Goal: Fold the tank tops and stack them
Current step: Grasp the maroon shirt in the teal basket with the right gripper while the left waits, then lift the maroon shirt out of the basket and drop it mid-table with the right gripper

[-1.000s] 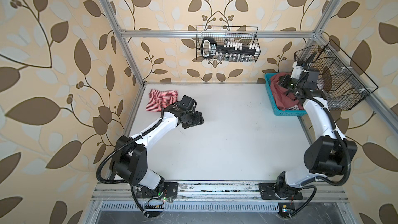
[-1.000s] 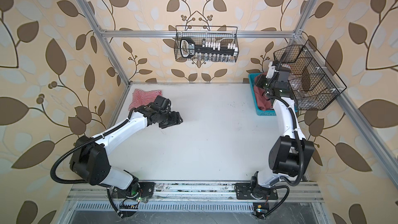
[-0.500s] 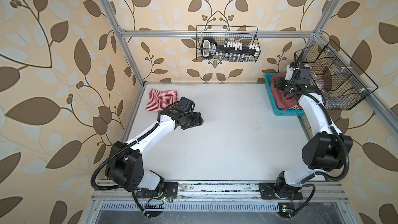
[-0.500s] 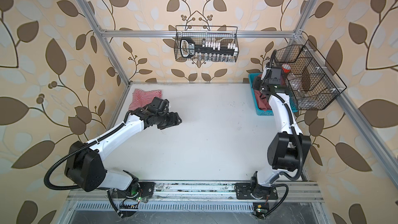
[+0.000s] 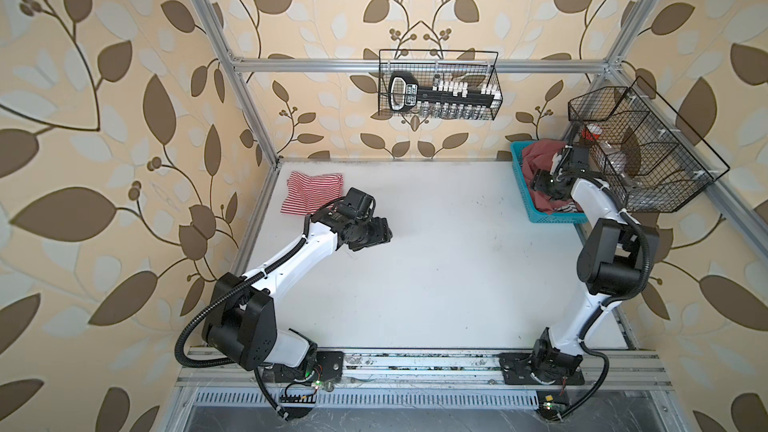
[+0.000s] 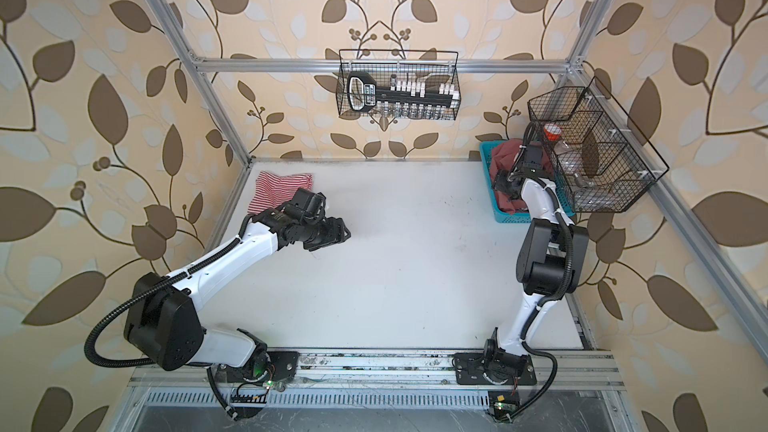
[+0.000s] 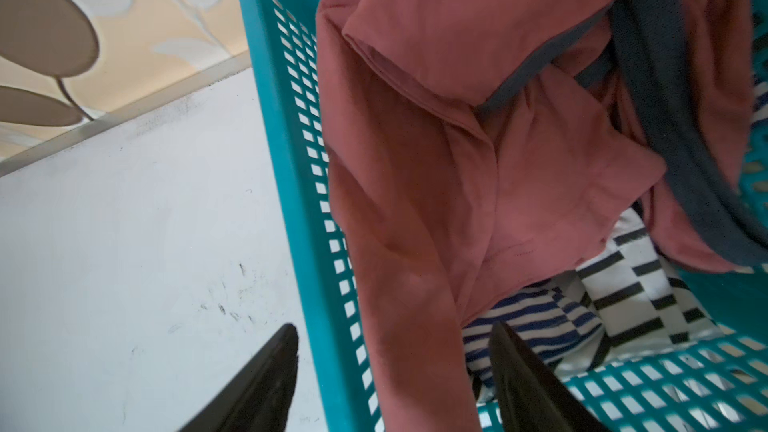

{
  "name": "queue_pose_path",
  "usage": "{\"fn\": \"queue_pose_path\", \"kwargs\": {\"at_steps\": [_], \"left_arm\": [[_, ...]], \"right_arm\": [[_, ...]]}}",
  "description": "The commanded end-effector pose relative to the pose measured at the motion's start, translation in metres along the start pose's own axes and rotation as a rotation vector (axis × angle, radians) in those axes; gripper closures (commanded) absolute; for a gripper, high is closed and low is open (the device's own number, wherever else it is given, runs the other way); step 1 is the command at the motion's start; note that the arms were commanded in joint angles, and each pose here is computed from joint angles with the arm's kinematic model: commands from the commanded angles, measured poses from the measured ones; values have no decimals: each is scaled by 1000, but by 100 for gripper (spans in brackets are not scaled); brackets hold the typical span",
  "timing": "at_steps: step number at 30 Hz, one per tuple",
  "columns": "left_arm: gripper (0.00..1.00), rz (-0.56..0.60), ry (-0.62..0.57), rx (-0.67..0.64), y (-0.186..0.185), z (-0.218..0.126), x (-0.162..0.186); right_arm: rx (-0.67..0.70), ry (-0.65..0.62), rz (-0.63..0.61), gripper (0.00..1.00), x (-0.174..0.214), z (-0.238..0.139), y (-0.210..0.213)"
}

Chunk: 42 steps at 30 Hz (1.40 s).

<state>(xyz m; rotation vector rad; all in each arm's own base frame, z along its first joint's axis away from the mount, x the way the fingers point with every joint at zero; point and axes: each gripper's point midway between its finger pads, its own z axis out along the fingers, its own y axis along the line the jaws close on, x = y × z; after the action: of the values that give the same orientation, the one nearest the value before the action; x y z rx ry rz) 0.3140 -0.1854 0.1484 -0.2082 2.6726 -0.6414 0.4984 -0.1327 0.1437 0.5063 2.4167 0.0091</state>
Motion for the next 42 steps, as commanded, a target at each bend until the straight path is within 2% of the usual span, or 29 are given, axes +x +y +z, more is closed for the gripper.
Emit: {"fn": "queue_pose_path", "kwargs": {"at_steps": [1,4,6,7,8,9,10,17,25,33,42], "left_arm": [[27,1,-6,-2,-2,-6,3],[27,3,-5,-6,-2,-6,3],[27,3,-2,-9,-1,-6,4],[27,4,-2,-11,-1,-6,4],[27,3,-2,-13,0,-6,4],[27,2,-2,-16,1,-6,5],[27,3,-2,-17,1,-7,5],[27,9,-32,-3,-2,-14,1],[27,26,-88,31,-5,-27,-1],[27,34,-105,46,-4,-34,4],[27,33,-141,69,-3,-44,7]], "right_arm": [[-36,29,0,27,1,13,4],[-31,65,4,29,10,24,2],[-49,86,12,39,15,31,2],[-57,96,18,54,17,33,2],[-66,106,25,75,19,34,3],[-71,106,29,89,19,34,3],[-67,100,28,99,17,32,2],[-80,-15,25,100,-13,-12,8],[-179,-315,-24,100,-59,-117,42],[-369,-645,-116,100,-90,-258,98],[-668,-962,-162,100,-97,-434,142]]}}
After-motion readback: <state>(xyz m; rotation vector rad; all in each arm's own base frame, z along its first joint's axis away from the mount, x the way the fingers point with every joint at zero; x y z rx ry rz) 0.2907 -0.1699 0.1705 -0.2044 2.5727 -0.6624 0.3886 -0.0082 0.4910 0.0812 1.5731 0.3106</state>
